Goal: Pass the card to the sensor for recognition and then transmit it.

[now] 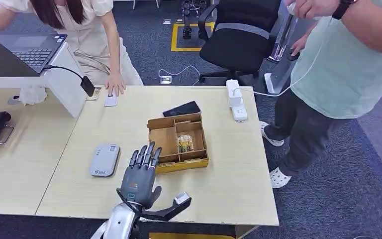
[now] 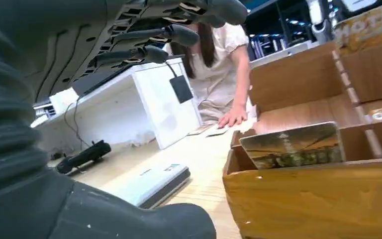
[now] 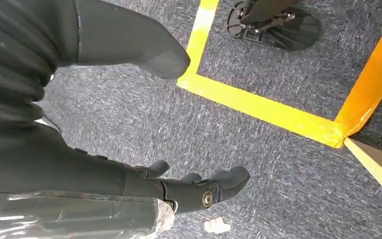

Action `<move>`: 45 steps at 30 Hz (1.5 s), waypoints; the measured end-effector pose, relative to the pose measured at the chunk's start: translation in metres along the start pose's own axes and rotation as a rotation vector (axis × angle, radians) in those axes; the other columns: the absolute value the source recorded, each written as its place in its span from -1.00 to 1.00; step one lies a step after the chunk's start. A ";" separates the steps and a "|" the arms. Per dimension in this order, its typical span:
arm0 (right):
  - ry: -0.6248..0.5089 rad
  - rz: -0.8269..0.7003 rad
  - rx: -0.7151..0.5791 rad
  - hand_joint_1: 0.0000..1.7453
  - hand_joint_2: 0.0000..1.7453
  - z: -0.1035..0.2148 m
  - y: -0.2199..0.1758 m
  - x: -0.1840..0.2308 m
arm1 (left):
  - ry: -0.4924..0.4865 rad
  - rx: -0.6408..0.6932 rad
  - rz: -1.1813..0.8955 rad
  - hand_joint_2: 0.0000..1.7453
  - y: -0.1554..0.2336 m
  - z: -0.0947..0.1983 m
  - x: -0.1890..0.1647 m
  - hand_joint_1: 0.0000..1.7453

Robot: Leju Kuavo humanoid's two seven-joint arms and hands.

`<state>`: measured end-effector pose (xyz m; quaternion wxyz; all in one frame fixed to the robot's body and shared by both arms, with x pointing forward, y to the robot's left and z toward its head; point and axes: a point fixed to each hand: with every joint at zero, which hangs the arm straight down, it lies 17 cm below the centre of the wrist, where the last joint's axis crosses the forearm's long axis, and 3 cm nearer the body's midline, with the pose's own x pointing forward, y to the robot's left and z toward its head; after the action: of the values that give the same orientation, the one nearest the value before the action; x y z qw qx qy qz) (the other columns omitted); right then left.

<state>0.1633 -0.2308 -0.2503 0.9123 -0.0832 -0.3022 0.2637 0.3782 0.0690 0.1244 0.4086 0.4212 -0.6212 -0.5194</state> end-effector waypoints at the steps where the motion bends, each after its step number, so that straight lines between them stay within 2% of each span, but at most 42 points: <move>1: 0.000 0.000 0.000 -1.00 1.00 0.000 0.000 0.000 | 0.001 -0.002 -0.001 1.00 -0.001 0.000 -0.001 -1.00; 22: -0.002 0.011 0.013 -1.00 1.00 0.000 0.002 0.001 | 0.029 -0.071 -0.015 1.00 -0.031 0.003 -0.012 -1.00; 33: -0.002 0.011 0.013 -1.00 1.00 -0.002 0.001 0.005 | 0.075 -0.087 -0.021 1.00 -0.033 -0.008 -0.028 -1.00; 39: -0.006 0.011 0.012 -1.00 1.00 -0.002 0.000 0.006 | 0.067 -0.084 -0.014 1.00 -0.032 -0.010 -0.025 -1.00; 45: -0.005 0.006 0.008 -1.00 1.00 -0.002 0.000 0.006 | 0.000 -0.085 0.013 1.00 -0.031 -0.009 -0.008 -1.00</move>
<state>0.1683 -0.2279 -0.2492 0.9111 -0.0798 -0.3033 0.2676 0.3925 0.0707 0.0945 0.4294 0.3995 -0.6011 -0.5428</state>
